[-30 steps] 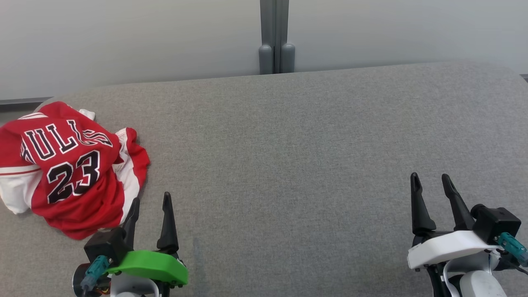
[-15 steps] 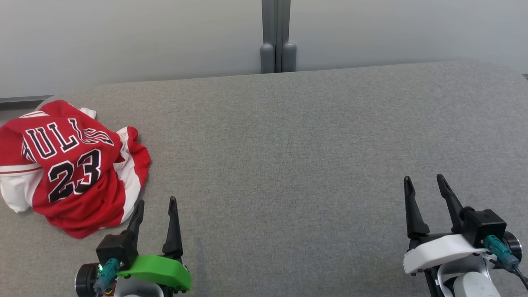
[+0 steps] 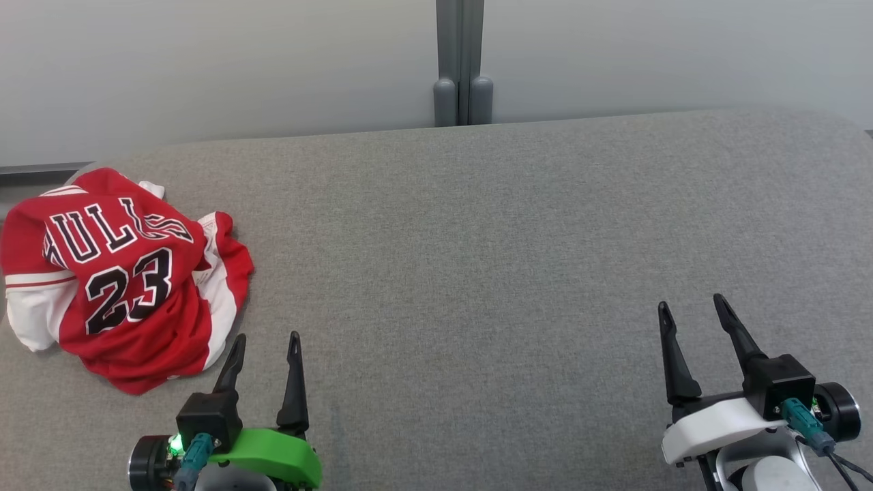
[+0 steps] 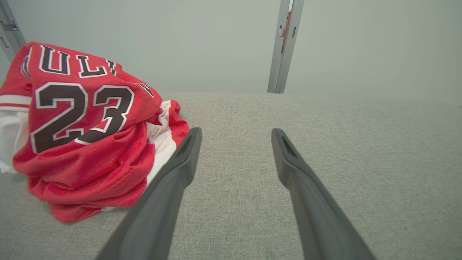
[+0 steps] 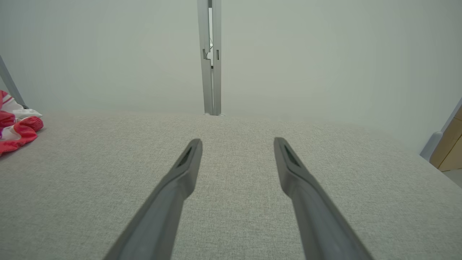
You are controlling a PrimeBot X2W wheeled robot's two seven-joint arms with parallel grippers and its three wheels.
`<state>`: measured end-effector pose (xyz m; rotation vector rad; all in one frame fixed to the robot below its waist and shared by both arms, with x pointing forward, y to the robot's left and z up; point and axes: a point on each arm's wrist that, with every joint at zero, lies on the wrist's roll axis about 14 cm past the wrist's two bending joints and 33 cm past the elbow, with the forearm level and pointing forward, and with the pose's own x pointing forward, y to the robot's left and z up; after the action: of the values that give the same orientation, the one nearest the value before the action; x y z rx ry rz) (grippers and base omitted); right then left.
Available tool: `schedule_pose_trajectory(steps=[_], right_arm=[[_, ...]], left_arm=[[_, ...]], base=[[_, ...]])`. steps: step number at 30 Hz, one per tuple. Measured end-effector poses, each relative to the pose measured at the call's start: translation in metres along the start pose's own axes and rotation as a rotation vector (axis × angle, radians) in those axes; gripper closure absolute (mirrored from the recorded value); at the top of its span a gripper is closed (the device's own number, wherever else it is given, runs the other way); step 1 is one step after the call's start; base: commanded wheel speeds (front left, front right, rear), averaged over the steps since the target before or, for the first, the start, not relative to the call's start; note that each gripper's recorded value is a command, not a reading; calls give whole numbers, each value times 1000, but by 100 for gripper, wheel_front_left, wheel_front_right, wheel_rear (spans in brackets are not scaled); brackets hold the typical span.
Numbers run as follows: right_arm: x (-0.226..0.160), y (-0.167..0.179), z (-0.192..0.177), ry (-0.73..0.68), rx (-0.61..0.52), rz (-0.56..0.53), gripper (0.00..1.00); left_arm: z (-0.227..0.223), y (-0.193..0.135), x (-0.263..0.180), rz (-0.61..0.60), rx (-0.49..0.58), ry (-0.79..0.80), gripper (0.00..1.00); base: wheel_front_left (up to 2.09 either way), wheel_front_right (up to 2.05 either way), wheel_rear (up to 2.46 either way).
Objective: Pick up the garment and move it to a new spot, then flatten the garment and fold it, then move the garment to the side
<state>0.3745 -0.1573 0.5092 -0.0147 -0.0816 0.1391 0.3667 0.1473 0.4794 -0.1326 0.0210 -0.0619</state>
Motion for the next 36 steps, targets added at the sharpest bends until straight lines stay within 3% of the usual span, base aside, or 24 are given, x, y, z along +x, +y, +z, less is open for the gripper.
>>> schedule_pose_trajectory(steps=[29, 36], right_arm=[[-1, -2, -1, -1, -19, -4, 0], [8, 13, -5, 5, -21, 47, 0]], left_arm=[[-1, -2, -3, -10, 32, -7, 0], [5, 11, -7, 30, 41, -23, 0]], base=[[0, 0, 0], [0, 0, 0]])
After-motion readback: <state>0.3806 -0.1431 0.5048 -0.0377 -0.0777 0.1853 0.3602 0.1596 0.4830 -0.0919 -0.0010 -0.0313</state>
